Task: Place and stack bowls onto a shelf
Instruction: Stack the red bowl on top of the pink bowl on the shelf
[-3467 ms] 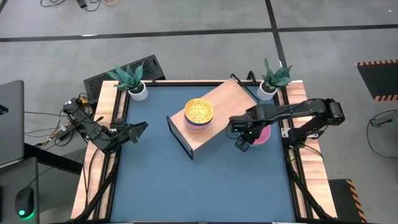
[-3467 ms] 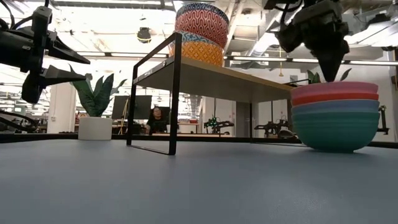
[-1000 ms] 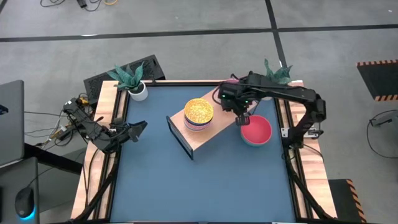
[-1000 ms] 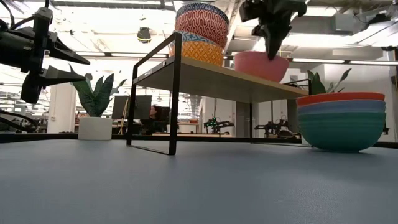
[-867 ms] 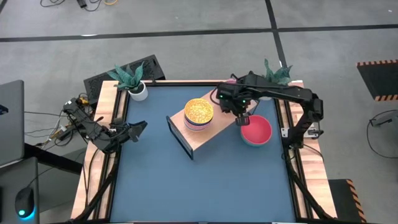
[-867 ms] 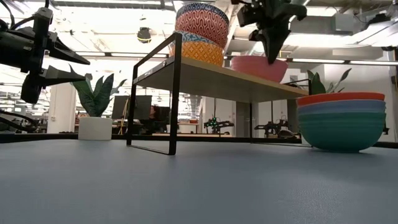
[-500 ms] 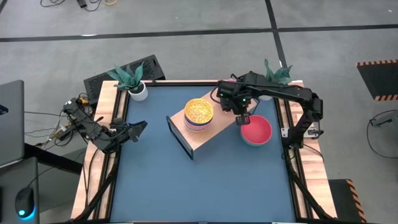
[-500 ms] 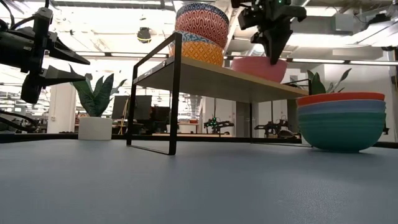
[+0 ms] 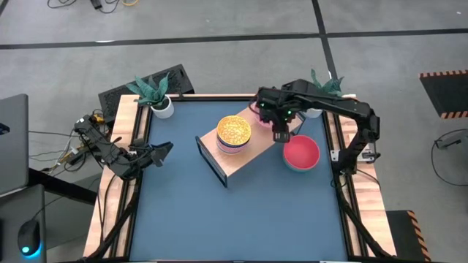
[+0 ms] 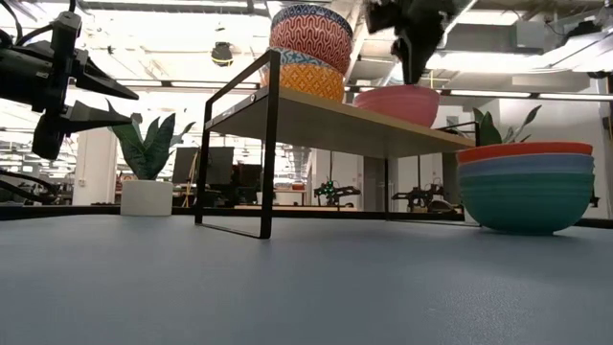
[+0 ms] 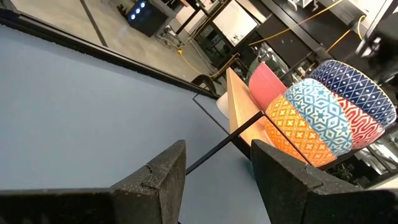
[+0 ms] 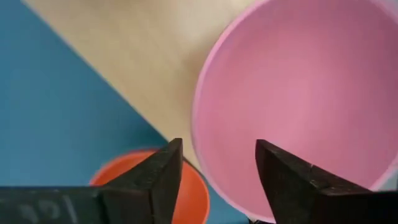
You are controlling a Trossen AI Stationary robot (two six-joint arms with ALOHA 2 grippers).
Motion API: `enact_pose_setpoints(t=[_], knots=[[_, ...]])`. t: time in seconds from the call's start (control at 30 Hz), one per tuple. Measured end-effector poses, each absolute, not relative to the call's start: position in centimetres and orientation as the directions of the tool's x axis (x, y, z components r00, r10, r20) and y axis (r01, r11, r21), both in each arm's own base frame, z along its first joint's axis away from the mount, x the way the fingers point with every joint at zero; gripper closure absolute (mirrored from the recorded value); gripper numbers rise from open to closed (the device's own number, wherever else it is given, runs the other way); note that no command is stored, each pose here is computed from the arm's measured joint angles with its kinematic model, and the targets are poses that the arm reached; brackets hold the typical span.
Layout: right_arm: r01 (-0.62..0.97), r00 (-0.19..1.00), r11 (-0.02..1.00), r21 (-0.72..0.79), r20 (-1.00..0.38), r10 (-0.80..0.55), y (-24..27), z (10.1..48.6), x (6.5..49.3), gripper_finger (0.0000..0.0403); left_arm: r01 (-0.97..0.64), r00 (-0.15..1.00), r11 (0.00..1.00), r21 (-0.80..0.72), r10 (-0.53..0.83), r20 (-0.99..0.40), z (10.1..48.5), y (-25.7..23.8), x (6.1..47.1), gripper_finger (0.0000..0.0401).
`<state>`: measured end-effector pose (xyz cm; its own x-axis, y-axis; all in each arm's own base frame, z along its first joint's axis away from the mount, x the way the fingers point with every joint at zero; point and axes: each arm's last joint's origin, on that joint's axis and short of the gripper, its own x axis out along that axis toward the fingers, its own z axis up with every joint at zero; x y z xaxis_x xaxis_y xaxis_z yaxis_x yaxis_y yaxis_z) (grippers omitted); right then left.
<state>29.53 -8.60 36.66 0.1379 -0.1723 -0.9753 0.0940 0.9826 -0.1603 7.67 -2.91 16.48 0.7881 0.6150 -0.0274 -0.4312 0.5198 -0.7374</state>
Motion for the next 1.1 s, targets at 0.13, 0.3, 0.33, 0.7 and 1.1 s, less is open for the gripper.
enact_pose_setpoints(t=[0.13, 0.3, 0.33, 0.7, 1.1], knots=[[0.216, 0.215, 0.965, -0.147, -0.957, -0.193, -8.4, 39.4, 29.1, 0.0165, -0.431, 0.788, 0.519, -0.738, 0.615, -0.027, 16.5, -2.9, 7.7, 0.0236], [0.471, 0.308, 0.881, -0.042, -0.928, -0.208, -7.2, 42.0, 26.6, 0.0164, -0.429, 0.790, 0.520, -0.739, 0.613, -0.028, 16.5, -2.9, 7.7, 0.0236], [0.517, 0.321, 0.856, -0.013, -0.924, -0.208, -6.8, 42.2, 26.0, 0.0164, -0.429, 0.790, 0.520, -0.739, 0.613, -0.028, 16.5, -2.9, 7.7, 0.0236], [0.654, 0.168, 0.756, 0.021, -0.979, -0.118, 0.5, 35.8, 20.7, 0.0164, -0.427, 0.792, 0.520, -0.740, 0.610, -0.028, 16.5, -2.9, 7.7, 0.0236], [0.528, 0.153, 0.847, 0.061, -0.988, -0.024, 2.9, 26.7, 22.9, 0.0164, -0.417, 0.791, 0.505, -0.756, 0.611, -0.028, 16.5, -2.9, 7.7, 0.0236]])
